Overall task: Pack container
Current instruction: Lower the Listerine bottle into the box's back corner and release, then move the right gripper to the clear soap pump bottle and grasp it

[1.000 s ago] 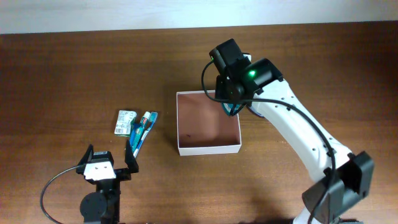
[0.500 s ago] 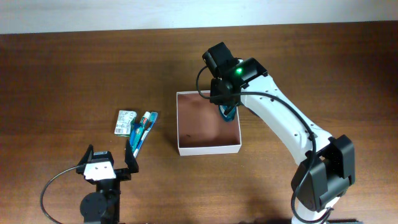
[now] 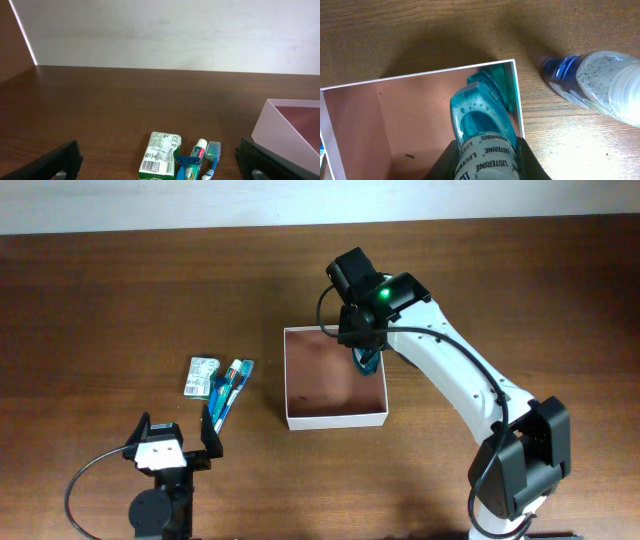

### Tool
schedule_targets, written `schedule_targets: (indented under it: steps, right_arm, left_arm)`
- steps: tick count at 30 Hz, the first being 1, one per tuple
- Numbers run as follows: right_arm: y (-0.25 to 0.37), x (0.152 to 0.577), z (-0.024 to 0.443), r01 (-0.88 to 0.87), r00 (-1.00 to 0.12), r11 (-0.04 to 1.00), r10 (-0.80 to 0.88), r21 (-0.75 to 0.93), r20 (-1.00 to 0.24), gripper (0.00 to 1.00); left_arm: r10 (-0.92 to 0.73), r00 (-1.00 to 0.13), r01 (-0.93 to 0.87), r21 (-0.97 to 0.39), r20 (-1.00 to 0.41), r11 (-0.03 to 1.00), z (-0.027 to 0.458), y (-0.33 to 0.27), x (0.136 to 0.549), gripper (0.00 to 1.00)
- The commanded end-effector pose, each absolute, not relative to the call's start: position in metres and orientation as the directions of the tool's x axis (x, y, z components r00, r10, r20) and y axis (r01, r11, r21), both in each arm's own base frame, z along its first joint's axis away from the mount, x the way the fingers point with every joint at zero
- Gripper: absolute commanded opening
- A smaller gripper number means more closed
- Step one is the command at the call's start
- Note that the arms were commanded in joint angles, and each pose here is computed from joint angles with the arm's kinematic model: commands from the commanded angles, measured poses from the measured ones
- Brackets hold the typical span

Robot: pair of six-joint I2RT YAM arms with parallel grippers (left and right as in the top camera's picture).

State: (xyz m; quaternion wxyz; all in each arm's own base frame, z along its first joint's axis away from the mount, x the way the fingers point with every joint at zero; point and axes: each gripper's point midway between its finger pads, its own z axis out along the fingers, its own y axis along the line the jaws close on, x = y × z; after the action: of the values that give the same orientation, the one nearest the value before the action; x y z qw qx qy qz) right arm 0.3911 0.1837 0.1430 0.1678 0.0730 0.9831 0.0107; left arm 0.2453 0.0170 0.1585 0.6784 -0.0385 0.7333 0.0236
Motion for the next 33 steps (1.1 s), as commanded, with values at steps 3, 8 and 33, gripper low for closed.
schedule_targets:
  steps: [3,8,33]
  right_arm:
    - [0.178,0.401,0.151,0.169,-0.916,0.985,0.173,0.044,-0.362,0.20]
    - [0.168,0.400,0.149,0.188,-0.920,0.982,0.185,0.027,-0.346,0.20]
    - [0.165,0.399,0.224,0.024,-0.875,0.999,0.043,0.045,-0.481,0.68]
  left_arm:
    - [-0.012,-0.074,-0.077,-0.006,-0.997,0.997,0.158,0.015,0.245,0.99]
    - [-0.012,-0.074,-0.077,-0.006,-0.997,0.997,0.158,0.015,0.245,0.99]
    - [-0.012,-0.074,-0.077,-0.006,-0.997,0.997,0.158,0.015,0.245,1.00]
